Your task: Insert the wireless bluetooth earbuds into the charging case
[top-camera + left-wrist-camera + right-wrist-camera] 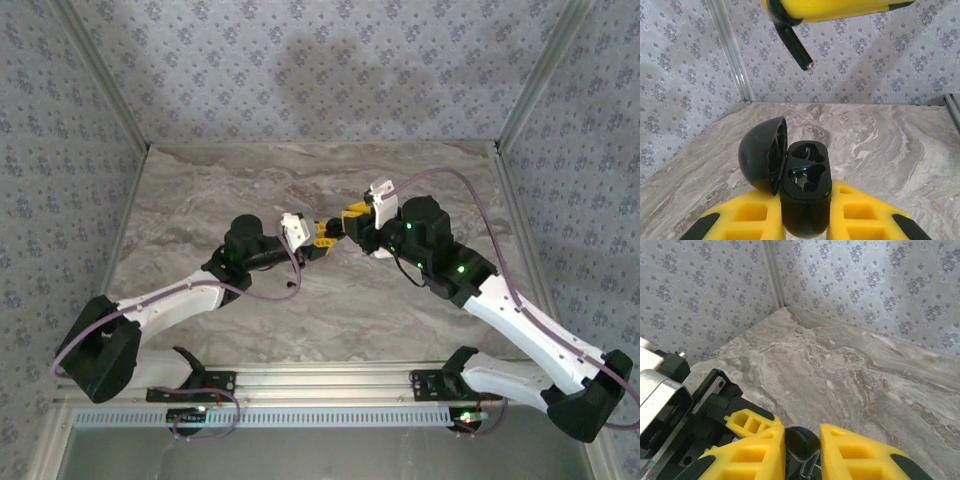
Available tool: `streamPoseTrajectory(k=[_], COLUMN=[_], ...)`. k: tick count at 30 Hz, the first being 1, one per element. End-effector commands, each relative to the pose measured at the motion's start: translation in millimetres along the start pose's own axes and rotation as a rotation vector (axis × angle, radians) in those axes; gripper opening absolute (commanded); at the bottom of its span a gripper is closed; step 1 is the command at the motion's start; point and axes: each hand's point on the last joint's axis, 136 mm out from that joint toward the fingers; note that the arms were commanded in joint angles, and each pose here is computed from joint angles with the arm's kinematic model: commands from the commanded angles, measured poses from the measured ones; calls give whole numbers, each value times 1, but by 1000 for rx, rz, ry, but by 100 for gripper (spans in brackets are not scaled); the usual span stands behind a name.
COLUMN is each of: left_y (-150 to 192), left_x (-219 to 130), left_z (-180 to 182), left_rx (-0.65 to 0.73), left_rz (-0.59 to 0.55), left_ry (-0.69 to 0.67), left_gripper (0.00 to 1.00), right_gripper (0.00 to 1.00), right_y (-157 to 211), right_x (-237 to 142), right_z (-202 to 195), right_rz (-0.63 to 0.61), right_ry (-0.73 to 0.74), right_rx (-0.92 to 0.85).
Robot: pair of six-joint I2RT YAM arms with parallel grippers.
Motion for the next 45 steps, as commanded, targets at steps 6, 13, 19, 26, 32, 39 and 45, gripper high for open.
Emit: streamPoseTrajectory(k=[6,13,19,26,32,39,45], left_y=[-28,-35,-43,-48,-52,-58,-61], left_x=[-3,-3,-4,-3,-3,-4,-4], left_z=[3,4,6,8,9,13,16], left_rx=[93,65,24,2,-17,-37,-53], left_rz=[-55,-79,-111,-130,-146,-167,-179], left_ry=[-22,-21,-32,-32,-34,-54,-68], left_gripper=[15,15,15,15,15,15,15], right_gripper=[24,24,23,24,24,24,24], right_y=[3,7,12,17,15,20,25], right_x=[7,13,17,19,20,21,20], right_z=[7,9,9,3,2,4,9], right_rz=[-5,7,13,15,6,19,35], right_ry=[-48,-60,-62,-37,-30,-44,-74], right_rx=[-46,-36,-26,-18,-22,-12,-2])
Point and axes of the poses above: each hand's point on the last joint's axis, 136 mm out from that joint toward the fingers, its own x axis out along the fingers, its own z axis along the line the jaws close on, y = z × x, and after that the axes turned 3 degrees about x, right-handed
